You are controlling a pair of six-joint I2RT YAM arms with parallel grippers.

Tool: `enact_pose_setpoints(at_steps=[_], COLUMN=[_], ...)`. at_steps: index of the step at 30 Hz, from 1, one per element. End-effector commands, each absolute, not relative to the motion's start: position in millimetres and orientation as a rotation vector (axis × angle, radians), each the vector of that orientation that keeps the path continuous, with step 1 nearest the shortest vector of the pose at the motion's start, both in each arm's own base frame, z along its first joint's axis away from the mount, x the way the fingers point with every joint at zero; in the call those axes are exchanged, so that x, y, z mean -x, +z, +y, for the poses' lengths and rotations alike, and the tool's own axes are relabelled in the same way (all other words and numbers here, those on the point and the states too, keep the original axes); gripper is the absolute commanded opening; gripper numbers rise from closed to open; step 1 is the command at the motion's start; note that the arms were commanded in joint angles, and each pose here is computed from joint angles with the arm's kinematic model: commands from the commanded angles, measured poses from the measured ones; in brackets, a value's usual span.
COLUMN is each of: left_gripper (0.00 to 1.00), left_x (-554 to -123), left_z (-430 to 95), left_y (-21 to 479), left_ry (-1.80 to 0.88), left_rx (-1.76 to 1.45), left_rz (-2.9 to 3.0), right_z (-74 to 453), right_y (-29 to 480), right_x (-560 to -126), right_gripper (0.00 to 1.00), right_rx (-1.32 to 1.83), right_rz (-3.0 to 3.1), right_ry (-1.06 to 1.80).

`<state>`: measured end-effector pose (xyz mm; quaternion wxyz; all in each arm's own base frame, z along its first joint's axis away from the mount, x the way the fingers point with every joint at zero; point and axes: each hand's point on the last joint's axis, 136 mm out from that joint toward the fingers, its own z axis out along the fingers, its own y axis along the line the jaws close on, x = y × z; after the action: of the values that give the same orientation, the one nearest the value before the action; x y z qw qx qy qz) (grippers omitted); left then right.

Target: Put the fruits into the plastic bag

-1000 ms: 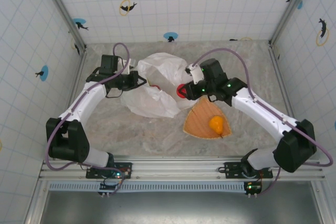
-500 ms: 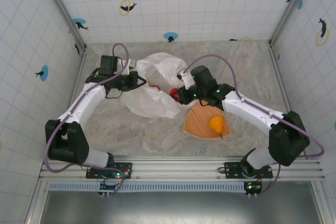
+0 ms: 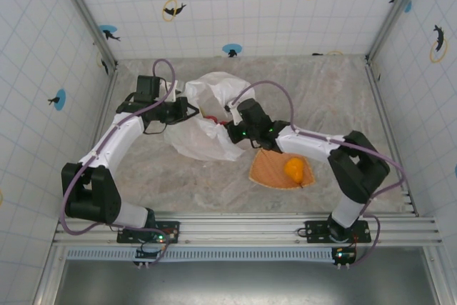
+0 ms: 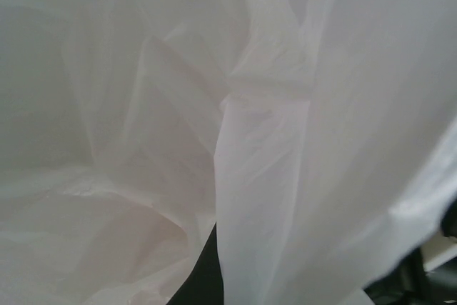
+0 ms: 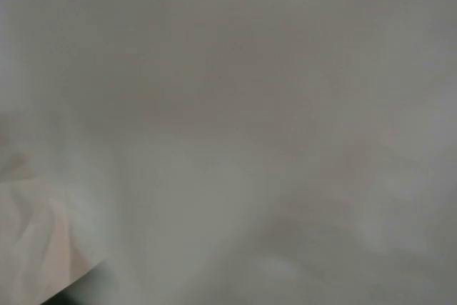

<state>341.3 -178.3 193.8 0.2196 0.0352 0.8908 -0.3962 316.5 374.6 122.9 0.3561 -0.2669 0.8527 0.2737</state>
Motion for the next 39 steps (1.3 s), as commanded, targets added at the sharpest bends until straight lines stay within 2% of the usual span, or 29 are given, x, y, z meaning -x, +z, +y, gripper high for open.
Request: enact_pose_setpoints(at_steps=[1, 8, 16, 21, 29, 39], left_gripper=[0.0, 0.0, 0.0, 0.0, 0.0, 0.0], left_x=[-338.6, -337.8, -337.3, -339.0, -342.5, -343.0], left_z=[-179.2, -179.8, -179.5, -178.7, -177.8, -177.5], left_y=[195.8, 197.6, 195.9, 197.2, 200.5, 195.5], left_ry=[-1.116, -1.113, -1.109, -1.103, -1.087, -1.083], left_rx=[-0.091, -0.099, -0.104, -0.104, -0.109, -0.112], left_rz=[2.458, 2.455, 2.456, 2.453, 2.446, 2.457], right_z=[397.5, 412.2, 404.6, 391.1, 364.8, 324.3], right_y=[149.3, 128.3, 136.0, 145.3, 148.8, 163.9], right_x=[-341.6, -350.1, -346.6, -340.3, -320.1, -261.2], right_gripper=[0.45, 0.52, 0.71, 0.78, 0.79, 0.75], right_rx=[0.554, 0.521, 0.546, 0.572, 0.644, 0.856], right_rz=[2.087, 2.142, 2.161, 2.168, 2.228, 2.282], right_ry=[0.702, 0.728, 0.753, 0.739, 0.725, 0.864])
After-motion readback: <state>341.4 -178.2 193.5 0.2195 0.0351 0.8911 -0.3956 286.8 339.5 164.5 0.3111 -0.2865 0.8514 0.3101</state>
